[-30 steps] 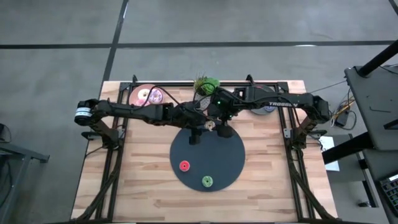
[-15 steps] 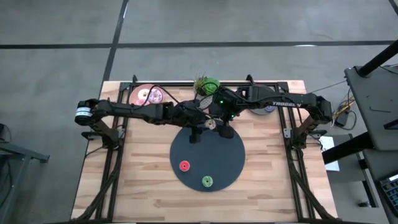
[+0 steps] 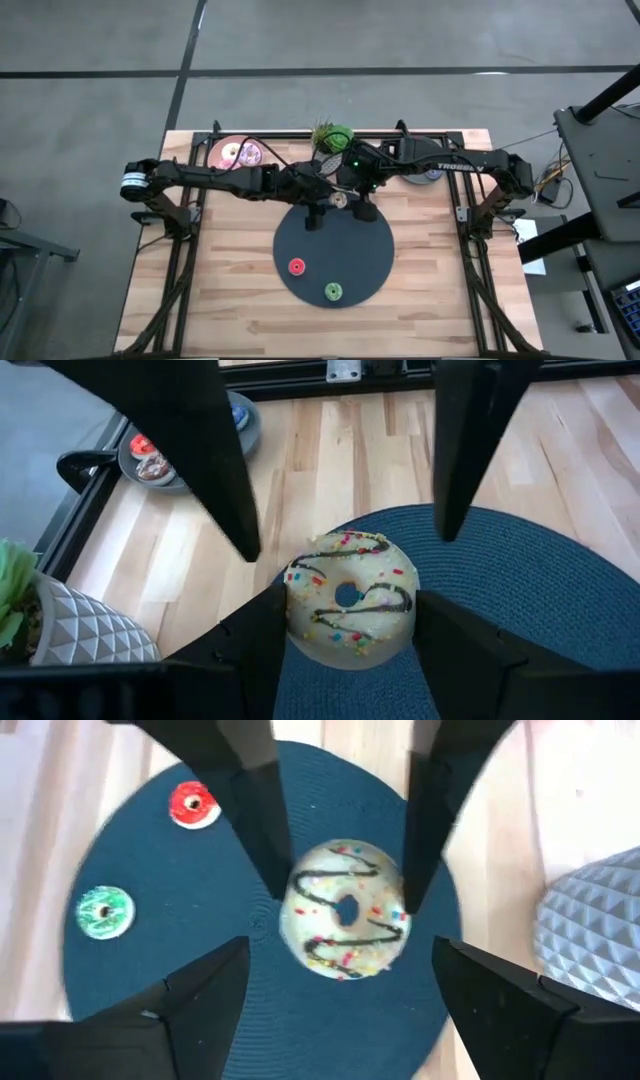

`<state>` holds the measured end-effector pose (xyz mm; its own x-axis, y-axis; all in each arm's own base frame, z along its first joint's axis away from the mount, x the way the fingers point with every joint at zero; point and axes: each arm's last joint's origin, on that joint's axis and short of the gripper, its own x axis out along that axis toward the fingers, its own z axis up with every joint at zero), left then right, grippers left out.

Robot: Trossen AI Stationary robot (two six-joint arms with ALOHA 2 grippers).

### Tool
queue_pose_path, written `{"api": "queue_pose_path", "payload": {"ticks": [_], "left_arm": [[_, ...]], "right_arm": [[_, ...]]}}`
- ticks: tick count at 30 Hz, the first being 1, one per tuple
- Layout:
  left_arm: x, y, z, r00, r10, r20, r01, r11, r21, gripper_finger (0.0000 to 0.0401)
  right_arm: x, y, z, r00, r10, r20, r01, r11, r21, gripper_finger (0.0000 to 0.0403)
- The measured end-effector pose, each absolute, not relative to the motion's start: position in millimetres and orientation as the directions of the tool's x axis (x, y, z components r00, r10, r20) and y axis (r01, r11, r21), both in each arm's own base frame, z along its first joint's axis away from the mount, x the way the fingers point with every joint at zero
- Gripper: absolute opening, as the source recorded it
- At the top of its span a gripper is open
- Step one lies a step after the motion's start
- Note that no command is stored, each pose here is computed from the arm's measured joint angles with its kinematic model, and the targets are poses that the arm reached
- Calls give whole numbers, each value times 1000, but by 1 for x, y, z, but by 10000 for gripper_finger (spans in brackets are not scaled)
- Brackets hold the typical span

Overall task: Pick & Place donuts
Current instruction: Put the small white donut on the gray plate

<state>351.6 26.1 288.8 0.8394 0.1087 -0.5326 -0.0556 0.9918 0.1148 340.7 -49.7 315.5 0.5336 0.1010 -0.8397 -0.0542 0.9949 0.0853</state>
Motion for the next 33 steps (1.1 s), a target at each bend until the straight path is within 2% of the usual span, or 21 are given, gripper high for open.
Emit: {"api": "queue_pose_path", "payload": {"ticks": [16, 33], "left_arm": [[353, 26, 291, 852, 109, -512, -58, 992, 115, 181], [354, 26, 292, 862, 106, -496, -57, 992, 113, 181]], "right_arm": [[341, -51, 313, 532, 90, -842, -50, 996, 75, 338], [345, -52, 307, 532, 86, -843, -40, 996, 77, 343]]}}
